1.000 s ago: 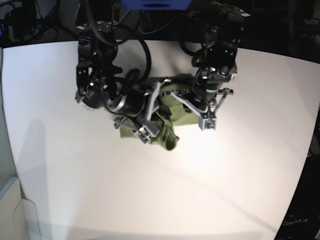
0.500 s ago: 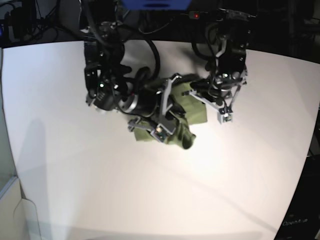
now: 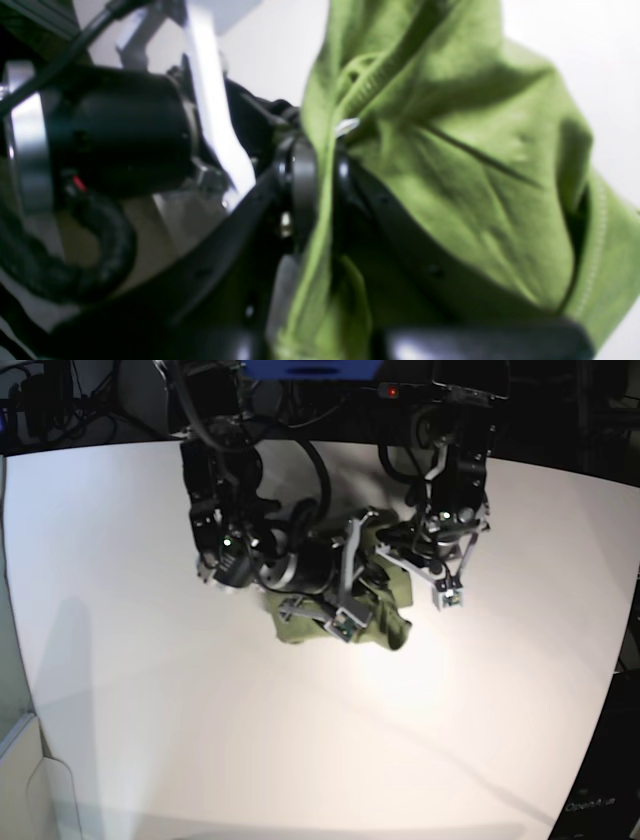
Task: Fold the T-shirt properly
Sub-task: 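Fold the held end over the stack with both grippers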
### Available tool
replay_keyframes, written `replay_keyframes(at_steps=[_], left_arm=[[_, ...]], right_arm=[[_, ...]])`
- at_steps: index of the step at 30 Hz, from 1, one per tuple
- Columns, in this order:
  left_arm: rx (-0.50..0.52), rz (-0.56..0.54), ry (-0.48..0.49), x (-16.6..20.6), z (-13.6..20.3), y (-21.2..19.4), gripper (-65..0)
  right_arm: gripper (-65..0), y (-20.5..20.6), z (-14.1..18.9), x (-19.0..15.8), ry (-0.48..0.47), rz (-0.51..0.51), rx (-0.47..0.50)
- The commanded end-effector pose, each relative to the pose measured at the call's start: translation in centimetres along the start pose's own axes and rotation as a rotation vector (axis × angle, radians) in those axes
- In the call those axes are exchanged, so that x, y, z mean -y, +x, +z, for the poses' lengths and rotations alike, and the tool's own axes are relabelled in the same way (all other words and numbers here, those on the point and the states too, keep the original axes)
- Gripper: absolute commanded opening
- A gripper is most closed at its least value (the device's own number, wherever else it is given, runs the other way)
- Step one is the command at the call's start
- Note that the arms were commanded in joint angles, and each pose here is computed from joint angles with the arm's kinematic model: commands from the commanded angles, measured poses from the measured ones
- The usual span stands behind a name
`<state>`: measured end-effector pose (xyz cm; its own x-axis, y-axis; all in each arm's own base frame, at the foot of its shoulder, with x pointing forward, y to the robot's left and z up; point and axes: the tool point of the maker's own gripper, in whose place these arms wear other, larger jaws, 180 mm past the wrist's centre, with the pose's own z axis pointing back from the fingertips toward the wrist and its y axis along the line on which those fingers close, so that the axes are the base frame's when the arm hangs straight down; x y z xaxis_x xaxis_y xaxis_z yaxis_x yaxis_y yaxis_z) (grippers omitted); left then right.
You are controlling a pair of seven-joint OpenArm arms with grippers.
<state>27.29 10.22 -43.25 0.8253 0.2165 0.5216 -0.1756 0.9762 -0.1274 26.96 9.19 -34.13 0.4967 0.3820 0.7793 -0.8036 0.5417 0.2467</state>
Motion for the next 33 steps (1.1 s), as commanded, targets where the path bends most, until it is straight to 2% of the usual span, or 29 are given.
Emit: replay_keyframes(at_steps=[1,6,13,15,22,24,33], left_arm=[[0.026,0.000,-0.015,0.4,0.5,0.9,-57.1],[0.060,0.002,-0.026,0.7,1.2,1.9,-57.1],[0.061,0.002,-0.027,0.7,1.2,1.9,-57.1],[0.063,0.002,-0.027,0.7,1.2,2.0,-57.1],[0.060,0.002,-0.026,0.7,1.2,1.9,-57.1],[0.056,0.002,-0.026,0.7,1.2,1.8,-57.1],[0.043,-0.008,-0.009,-0.2,1.2,1.0,-57.1]], right_arm=[[-63.0,2.1,0.1,-0.4,0.018,0.026,0.063],[-63.0,2.2,-1.2,-1.9,0.071,0.064,0.036],[-62.2,2.2,-1.2,-2.1,0.075,0.070,0.035],[-57.6,2.6,-1.2,-1.9,0.072,0.079,0.039],[-24.8,2.4,-1.3,-2.0,0.074,0.083,0.027],[-19.6,2.5,-1.4,-2.6,0.086,0.097,0.026],[-18.3,2.4,-1.2,-2.3,0.079,0.103,0.023]])
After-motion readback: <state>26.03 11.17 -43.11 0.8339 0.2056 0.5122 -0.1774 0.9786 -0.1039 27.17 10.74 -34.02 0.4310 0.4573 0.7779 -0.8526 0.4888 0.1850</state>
